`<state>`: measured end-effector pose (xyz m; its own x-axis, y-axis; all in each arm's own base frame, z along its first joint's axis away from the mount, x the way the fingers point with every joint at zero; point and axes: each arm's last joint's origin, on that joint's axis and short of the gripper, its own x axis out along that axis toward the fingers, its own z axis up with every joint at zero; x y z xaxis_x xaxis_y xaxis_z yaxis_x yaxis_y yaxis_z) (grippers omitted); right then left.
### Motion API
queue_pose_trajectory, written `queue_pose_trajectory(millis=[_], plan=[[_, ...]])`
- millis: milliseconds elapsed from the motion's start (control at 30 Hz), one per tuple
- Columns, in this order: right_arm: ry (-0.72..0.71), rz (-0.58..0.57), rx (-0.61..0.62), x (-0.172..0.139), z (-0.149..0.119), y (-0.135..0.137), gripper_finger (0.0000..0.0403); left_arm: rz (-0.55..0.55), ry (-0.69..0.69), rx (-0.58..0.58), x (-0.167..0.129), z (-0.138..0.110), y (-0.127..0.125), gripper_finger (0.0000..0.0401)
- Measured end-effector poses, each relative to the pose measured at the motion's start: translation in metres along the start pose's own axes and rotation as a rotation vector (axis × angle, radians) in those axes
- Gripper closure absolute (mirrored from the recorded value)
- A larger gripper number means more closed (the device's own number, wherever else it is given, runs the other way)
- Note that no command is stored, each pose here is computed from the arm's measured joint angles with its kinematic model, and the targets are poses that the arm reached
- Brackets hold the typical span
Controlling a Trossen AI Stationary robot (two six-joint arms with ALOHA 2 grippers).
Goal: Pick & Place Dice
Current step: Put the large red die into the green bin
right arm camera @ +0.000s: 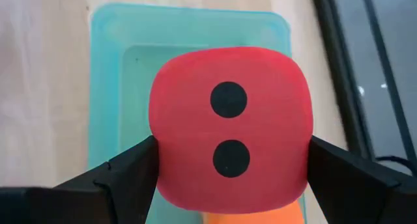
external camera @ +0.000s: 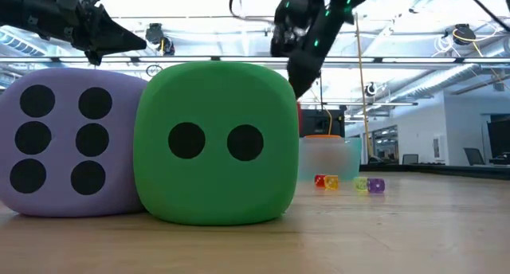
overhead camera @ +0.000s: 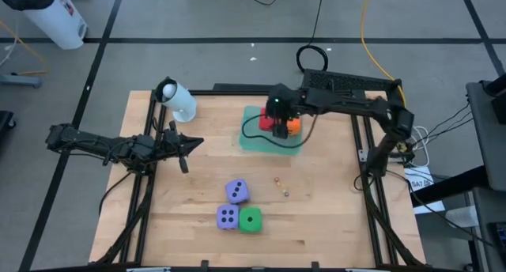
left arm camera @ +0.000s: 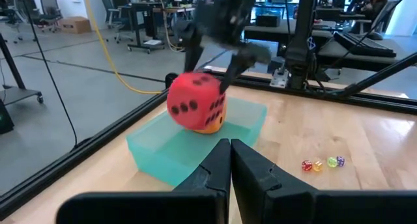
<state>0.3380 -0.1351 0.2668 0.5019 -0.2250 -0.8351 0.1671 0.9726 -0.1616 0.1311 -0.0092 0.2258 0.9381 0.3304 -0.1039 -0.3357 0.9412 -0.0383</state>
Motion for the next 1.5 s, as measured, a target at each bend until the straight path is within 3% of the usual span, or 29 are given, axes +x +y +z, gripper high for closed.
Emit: queue_pose_trajectory(millis=[167,367,667,833,1167,1500], plan=[[0.042,-0.008,-0.033,0.026,-0.006,-0.015,0.0073,0.000,0.000,0.060,0.000,0.000,0.000,0.0382],[0.050,-0.023,-0.027,0.030,-0.010,-0.028,0.0071,0.000,0.000,0.079,0.000,0.000,0.000,0.0382],[0.019,0.013,-0.025,0.030,-0.008,-0.027,0.0053,0.000,0.001,0.131,0.000,0.000,0.000,0.0382],[0.080,0.027,0.017,0.038,-0.014,-0.027,0.0053,0.000,0.001,0.145,0.000,0.000,0.000,0.0382],[0.109,-0.047,0.078,0.046,-0.016,-0.031,0.0047,0.000,0.001,0.137,0.000,0.000,0.000,0.0382],[0.167,0.020,0.099,0.045,-0.022,-0.027,0.0031,0.000,0.001,0.134,0.000,0.000,0.000,0.0382]])
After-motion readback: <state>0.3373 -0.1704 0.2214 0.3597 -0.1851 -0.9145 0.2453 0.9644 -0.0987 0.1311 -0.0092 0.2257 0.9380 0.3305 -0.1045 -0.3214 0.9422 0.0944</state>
